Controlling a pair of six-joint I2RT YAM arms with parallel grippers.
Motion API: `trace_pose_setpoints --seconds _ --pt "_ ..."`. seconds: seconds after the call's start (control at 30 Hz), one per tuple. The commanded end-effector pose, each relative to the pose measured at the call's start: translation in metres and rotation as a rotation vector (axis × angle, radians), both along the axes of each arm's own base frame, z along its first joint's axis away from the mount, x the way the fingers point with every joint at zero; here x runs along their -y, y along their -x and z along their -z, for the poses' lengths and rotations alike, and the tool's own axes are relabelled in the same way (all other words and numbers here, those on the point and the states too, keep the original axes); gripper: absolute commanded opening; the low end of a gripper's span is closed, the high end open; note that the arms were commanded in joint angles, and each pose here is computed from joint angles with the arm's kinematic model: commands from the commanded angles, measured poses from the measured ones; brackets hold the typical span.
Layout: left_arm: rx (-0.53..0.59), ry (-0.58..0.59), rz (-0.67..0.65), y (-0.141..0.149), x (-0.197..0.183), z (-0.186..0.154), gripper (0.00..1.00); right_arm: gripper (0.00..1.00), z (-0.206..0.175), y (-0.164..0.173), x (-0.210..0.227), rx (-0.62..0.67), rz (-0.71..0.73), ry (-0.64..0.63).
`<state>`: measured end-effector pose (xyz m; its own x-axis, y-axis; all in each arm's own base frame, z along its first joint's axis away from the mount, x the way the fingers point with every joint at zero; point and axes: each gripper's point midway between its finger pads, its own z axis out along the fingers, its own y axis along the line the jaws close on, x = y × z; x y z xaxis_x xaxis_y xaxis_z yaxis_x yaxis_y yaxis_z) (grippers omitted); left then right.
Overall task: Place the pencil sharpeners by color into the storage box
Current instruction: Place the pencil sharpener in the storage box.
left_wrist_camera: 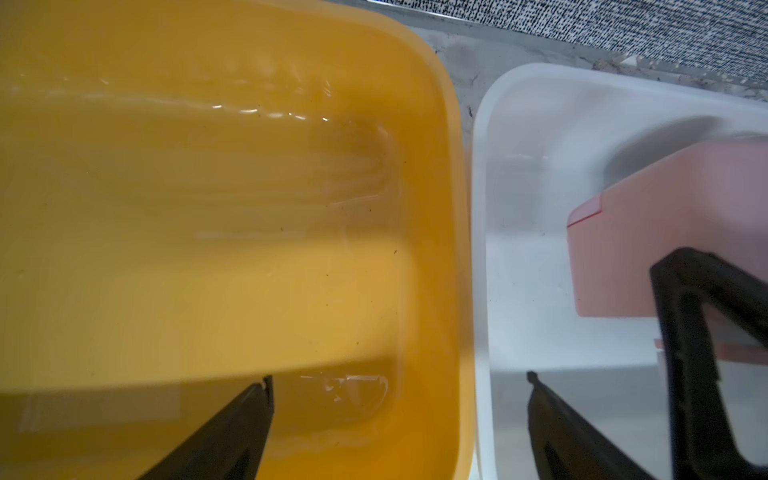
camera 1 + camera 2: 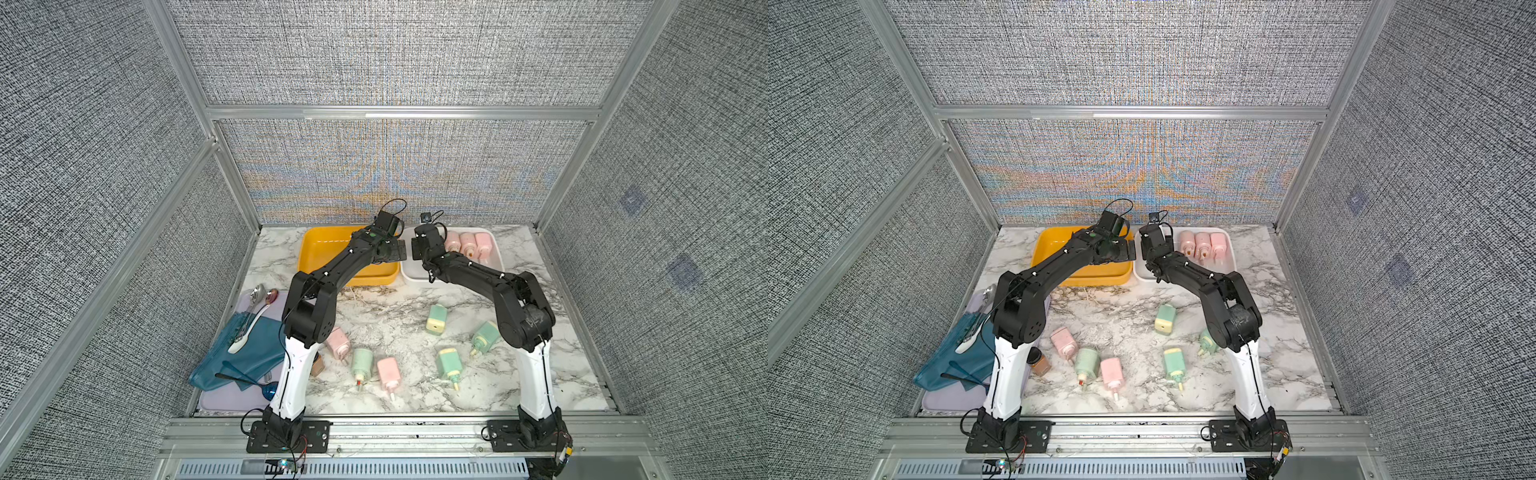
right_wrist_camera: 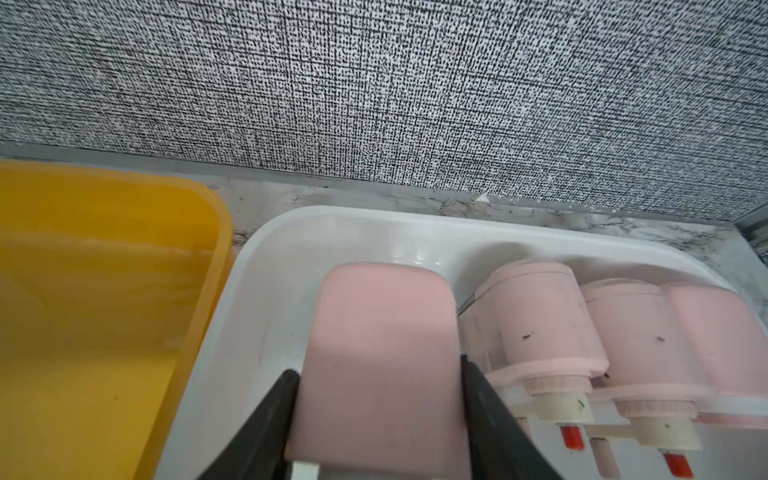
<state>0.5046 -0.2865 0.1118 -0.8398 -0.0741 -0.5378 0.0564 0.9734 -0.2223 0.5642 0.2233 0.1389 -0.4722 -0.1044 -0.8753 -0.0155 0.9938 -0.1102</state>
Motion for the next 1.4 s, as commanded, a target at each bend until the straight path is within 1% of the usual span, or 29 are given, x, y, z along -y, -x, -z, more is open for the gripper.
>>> trace_pose_setpoints --seconds 0.0,0.23,0.6,0.77,0.83,0.93,1.03,1.23,1.37 --pt "-0.034 -0.019 -0.004 0.001 -0.002 0.009 1.0 0.0 0.004 -0.004 0.009 -0.007 0.034 0.039" --pt "-0.065 -0.025 -0.009 -0.001 -0.001 0.025 1.0 0.0 0.017 -0.015 0.01 -0.026 0.059 0.102" --pt "-0.109 0.0 0.015 0.003 0.003 0.039 0.99 0.0 0.031 -0.025 0.016 -0.042 0.111 0.162" --pt "-0.118 -0.009 0.011 0.004 0.001 0.042 0.99 0.04 0.036 -0.03 0.019 -0.047 0.117 0.18" --pt "-0.121 -0.011 0.01 0.004 0.001 0.043 0.99 0.06 0.038 -0.03 0.021 -0.054 0.12 0.184" --pt "-0.122 -0.013 0.013 0.005 0.001 0.043 0.99 0.19 0.04 -0.029 0.022 -0.062 0.111 0.186" --pt "-0.128 -0.018 0.011 0.005 0.0 0.046 0.99 0.25 0.042 -0.029 0.021 -0.065 0.081 0.186" --pt "-0.134 -0.029 0.015 0.006 -0.001 0.048 0.99 0.33 0.055 -0.03 0.027 -0.094 0.049 0.248" --pt "-0.135 -0.037 0.011 0.007 -0.004 0.048 0.99 0.36 0.061 -0.031 0.038 -0.117 0.057 0.259"
